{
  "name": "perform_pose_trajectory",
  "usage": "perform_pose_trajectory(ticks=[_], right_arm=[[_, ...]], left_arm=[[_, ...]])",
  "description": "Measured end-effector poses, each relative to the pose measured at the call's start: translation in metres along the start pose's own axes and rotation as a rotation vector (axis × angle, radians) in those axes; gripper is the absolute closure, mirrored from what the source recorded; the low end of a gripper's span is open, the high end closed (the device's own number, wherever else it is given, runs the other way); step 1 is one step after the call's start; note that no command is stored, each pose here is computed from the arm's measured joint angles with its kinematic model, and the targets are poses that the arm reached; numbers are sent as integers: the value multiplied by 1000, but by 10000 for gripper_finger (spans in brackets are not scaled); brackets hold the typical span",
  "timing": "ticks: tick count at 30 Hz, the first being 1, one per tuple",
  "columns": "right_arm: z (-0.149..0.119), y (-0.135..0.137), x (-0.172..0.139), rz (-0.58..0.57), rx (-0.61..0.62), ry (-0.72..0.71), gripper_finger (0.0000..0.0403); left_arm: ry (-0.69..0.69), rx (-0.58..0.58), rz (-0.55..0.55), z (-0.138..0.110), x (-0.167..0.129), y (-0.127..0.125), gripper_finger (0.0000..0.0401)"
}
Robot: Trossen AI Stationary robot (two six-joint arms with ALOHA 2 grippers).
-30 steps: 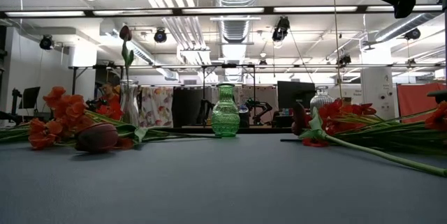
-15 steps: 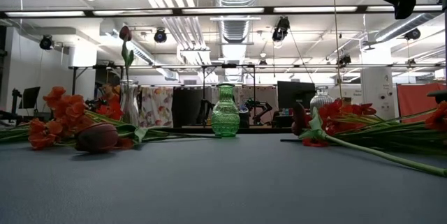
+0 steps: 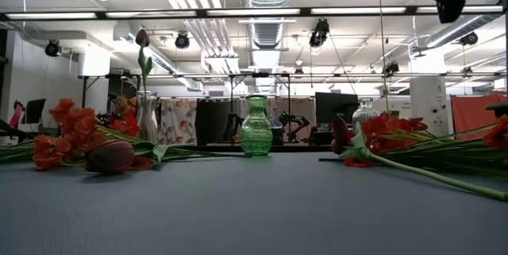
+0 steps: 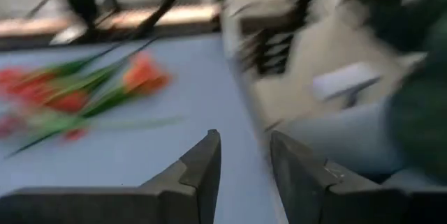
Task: Sort flowers into vase by color
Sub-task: Put the right orange flowers into the green vase
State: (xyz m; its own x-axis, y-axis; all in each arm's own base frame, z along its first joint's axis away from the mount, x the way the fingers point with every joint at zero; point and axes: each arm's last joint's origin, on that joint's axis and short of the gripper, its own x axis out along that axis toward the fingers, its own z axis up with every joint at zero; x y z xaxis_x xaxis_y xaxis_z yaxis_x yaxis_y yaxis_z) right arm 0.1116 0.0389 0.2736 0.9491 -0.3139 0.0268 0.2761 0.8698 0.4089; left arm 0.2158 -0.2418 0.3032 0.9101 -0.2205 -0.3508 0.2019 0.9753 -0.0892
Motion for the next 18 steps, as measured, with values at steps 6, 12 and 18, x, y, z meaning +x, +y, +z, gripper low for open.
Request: perform_pose_trajectory(ticks=[6,12,18], right_arm=[[-7,37,33,-80,-88,180,193],[-20,60,53,-232,-65,527,193],[-43,76,66,-373,-15,876,193]], left_arm=[[-63,-92,57,-45,17,22,329],[5,-274,180,-79,26,50,346],[34,-283,185,-90,25,54,348]])
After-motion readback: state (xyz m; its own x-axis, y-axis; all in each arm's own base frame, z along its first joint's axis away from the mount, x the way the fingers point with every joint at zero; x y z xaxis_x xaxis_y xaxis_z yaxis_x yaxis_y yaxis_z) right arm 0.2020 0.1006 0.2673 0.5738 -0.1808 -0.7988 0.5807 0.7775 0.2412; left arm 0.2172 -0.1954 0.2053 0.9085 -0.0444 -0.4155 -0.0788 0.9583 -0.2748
